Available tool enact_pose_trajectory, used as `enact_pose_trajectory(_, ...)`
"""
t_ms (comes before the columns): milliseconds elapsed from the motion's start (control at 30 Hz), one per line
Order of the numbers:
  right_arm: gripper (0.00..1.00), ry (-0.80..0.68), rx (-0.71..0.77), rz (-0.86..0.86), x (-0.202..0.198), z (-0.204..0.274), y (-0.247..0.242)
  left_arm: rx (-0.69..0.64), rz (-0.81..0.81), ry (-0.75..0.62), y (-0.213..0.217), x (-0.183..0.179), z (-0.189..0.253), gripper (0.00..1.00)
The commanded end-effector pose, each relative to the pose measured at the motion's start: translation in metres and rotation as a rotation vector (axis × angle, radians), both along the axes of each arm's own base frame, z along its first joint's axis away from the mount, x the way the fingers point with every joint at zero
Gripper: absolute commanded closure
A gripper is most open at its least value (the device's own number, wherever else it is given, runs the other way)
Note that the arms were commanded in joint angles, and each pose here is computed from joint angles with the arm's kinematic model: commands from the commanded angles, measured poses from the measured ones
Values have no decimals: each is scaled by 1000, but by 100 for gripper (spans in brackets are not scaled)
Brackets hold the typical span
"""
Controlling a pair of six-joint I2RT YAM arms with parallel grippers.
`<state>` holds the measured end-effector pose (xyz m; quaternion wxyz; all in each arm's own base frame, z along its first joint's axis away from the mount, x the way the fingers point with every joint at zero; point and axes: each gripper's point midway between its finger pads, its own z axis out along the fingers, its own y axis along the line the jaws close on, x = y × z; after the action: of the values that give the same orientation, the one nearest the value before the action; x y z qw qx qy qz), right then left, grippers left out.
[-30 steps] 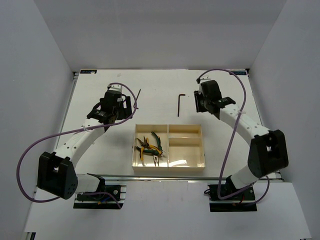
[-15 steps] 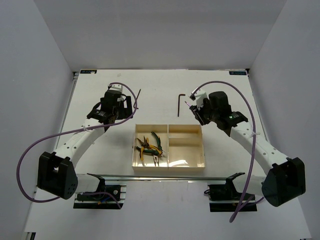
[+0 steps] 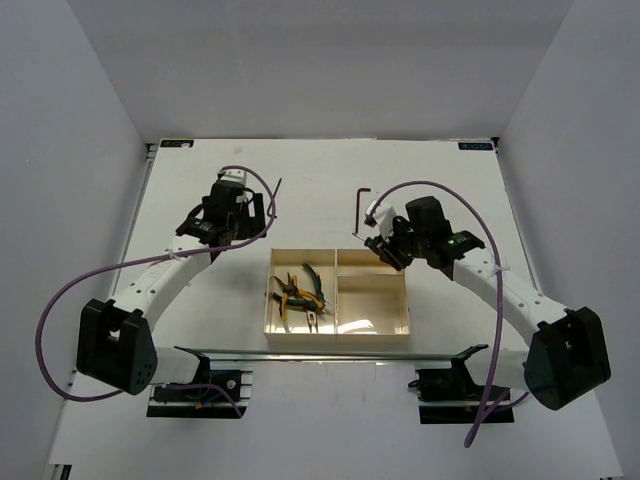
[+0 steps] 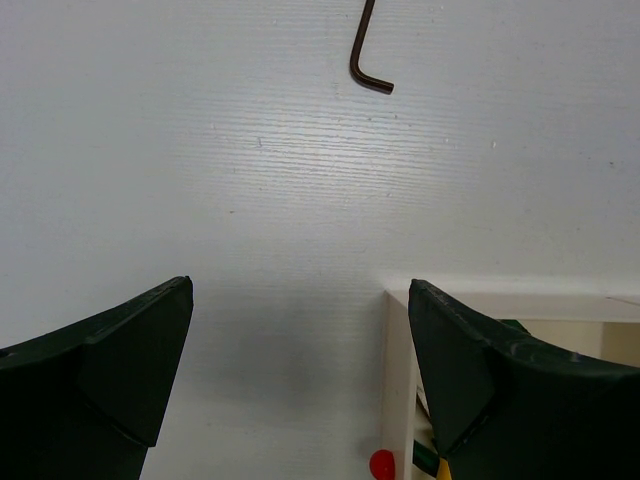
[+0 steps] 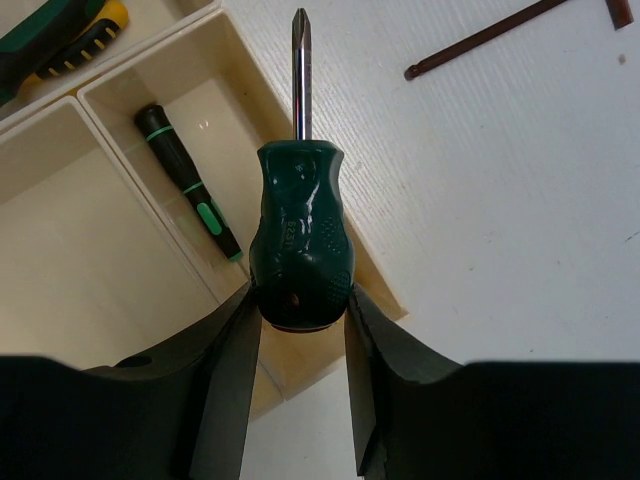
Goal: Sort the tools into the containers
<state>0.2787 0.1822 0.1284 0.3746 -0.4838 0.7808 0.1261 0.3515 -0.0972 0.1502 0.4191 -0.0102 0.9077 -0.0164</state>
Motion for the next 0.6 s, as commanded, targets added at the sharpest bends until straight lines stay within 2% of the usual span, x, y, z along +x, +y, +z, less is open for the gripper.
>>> enact_pose_trajectory(0, 100, -8, 10, 41, -1, -1, 8, 4, -6, 8, 0, 0, -2, 2)
enact_pose_trajectory(200, 97, 38, -17, 57, -9, -16, 9, 3, -8, 6, 0, 0, -2, 2)
enact_pose_trajectory(567, 93, 31, -71, 68, -14, -29, 3, 4, -16, 22, -2, 0, -7, 2)
